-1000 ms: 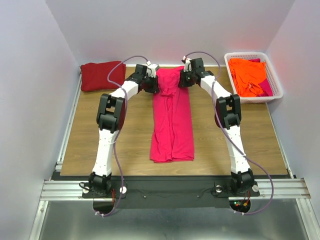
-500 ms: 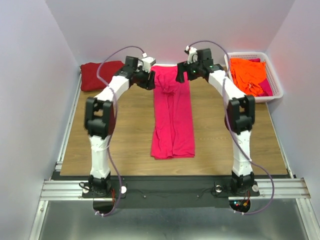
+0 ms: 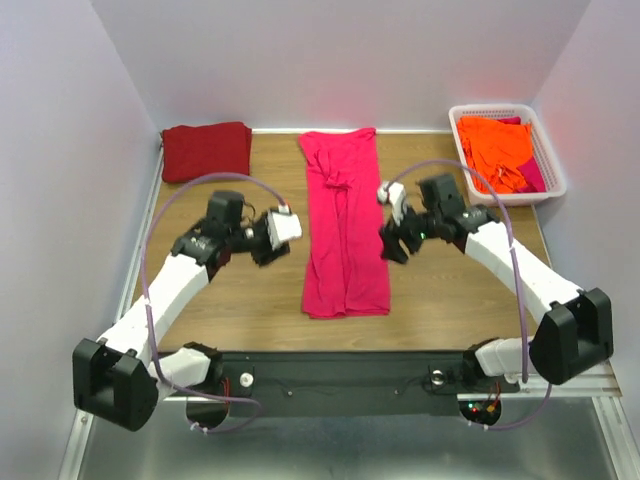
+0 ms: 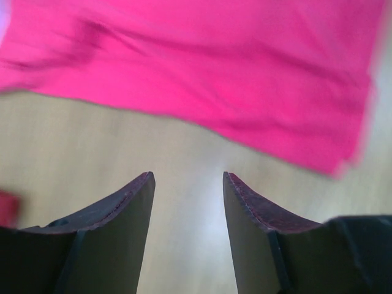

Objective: Fold and stack the t-shirts
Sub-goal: Fold the tshirt

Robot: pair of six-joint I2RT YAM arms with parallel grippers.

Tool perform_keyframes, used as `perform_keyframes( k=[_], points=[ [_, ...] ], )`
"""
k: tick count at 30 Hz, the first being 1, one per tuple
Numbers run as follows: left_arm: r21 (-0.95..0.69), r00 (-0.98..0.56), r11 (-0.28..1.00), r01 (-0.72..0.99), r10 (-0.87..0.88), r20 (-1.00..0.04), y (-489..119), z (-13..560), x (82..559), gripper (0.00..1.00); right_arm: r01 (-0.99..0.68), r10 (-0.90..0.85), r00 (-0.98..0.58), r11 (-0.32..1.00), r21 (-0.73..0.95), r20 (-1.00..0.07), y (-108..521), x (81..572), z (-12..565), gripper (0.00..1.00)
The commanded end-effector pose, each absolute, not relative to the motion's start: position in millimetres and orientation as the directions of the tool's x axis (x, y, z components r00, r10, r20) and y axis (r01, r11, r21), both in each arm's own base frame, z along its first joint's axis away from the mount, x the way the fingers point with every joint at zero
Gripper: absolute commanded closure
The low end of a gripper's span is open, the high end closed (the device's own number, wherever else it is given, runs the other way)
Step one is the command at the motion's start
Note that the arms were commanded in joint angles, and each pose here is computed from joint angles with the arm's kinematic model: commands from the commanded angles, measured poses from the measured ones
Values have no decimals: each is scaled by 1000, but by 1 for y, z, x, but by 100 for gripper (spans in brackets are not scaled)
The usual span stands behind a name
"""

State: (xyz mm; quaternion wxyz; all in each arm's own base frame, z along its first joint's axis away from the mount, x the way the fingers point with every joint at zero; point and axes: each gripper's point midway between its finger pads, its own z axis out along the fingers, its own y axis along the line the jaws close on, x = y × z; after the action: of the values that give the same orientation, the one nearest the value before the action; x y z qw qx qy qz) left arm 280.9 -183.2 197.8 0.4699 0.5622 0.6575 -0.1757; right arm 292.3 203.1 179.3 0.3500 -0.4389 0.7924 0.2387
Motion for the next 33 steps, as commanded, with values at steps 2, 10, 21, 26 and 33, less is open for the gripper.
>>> perform_keyframes(
  k=[2,10,21,26,33],
  points=[
    [368,306,-45,929,651,-695,-185,126,198,41,-926,-647,-273,379,12,-712,173,231,137,30],
    [386,442,-231,893,609,-658,-210,77,146,41,-970,-716,32,145,-193,-697,176,192,95,31],
    [350,443,-273,896,618,-650,-246,55,147,42,-954,-759,248,-85,-287,-601,208,180,52,39],
    [326,409,-255,910,675,-614,-245,37,156,48,-953,-789,261,-118,-280,-556,204,178,32,48],
    [299,376,-239,924,712,-593,-239,21,157,53,-956,-842,241,-119,-269,-482,188,177,5,65]
  ],
)
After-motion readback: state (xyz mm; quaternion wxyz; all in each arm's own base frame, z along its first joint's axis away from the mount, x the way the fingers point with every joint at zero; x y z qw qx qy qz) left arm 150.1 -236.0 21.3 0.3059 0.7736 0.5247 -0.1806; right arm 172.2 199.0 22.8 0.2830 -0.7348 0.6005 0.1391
